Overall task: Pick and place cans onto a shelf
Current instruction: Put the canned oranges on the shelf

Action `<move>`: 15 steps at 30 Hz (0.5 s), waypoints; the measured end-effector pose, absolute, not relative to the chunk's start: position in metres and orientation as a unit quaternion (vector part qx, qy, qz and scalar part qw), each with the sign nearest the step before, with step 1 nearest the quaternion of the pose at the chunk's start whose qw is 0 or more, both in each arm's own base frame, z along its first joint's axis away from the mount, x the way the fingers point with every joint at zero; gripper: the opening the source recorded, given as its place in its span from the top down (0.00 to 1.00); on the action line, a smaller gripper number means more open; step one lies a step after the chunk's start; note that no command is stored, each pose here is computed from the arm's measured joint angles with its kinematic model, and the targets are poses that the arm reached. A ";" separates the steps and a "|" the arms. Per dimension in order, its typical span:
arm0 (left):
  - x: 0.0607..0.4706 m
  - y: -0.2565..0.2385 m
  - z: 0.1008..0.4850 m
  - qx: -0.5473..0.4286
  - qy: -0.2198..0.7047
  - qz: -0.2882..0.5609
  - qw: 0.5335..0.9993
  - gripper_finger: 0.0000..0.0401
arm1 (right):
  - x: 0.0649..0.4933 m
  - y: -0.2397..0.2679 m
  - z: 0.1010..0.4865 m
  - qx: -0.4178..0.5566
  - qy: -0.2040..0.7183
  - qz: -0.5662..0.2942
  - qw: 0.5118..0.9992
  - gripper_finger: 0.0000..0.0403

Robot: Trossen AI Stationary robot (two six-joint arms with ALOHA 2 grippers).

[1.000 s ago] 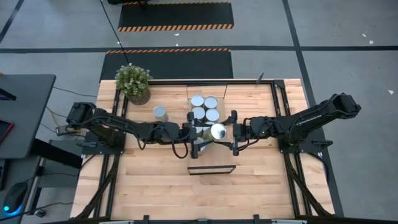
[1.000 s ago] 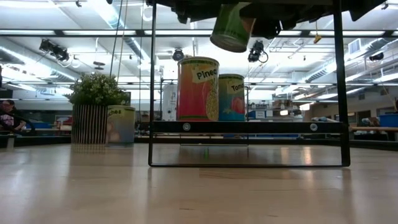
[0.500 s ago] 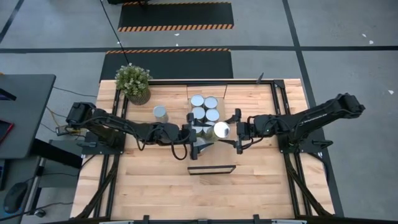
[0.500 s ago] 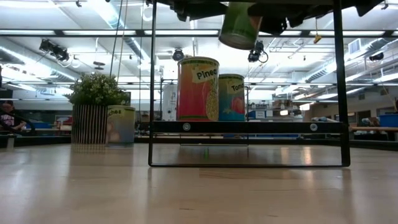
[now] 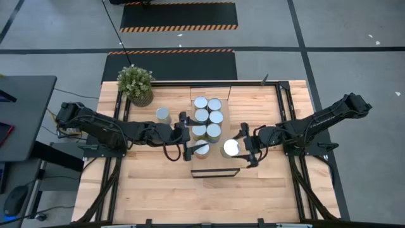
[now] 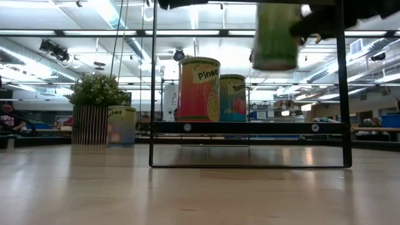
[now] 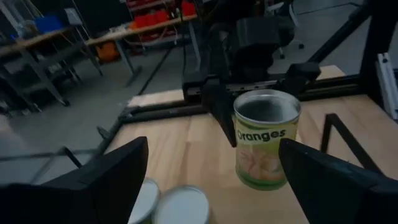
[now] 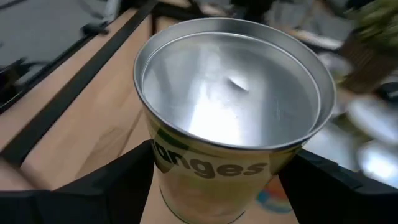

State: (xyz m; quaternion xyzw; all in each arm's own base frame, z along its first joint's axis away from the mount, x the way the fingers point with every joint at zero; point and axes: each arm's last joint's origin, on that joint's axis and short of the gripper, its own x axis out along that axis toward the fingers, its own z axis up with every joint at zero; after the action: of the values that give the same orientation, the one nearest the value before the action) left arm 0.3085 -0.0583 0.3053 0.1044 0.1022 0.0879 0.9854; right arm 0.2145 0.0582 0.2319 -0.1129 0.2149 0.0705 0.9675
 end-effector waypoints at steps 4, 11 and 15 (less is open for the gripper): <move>0.308 -0.062 0.302 0.083 0.113 0.083 0.987 0.09 | 0.209 0.056 0.211 -0.093 0.196 0.071 0.974 0.21; 0.308 -0.062 0.303 0.046 0.102 0.096 0.989 0.09 | 0.210 0.050 0.191 -0.062 0.191 0.054 0.978 0.21; 0.308 -0.062 0.305 0.048 0.095 0.104 0.989 0.09 | 0.219 0.050 0.181 -0.067 0.210 0.051 0.974 0.21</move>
State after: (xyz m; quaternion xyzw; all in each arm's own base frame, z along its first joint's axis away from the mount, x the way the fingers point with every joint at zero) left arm 0.3081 -0.0620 0.3050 0.0478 0.0947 0.1042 0.9889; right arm 0.2194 0.0502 0.1809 -0.0674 0.2100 0.0513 0.9740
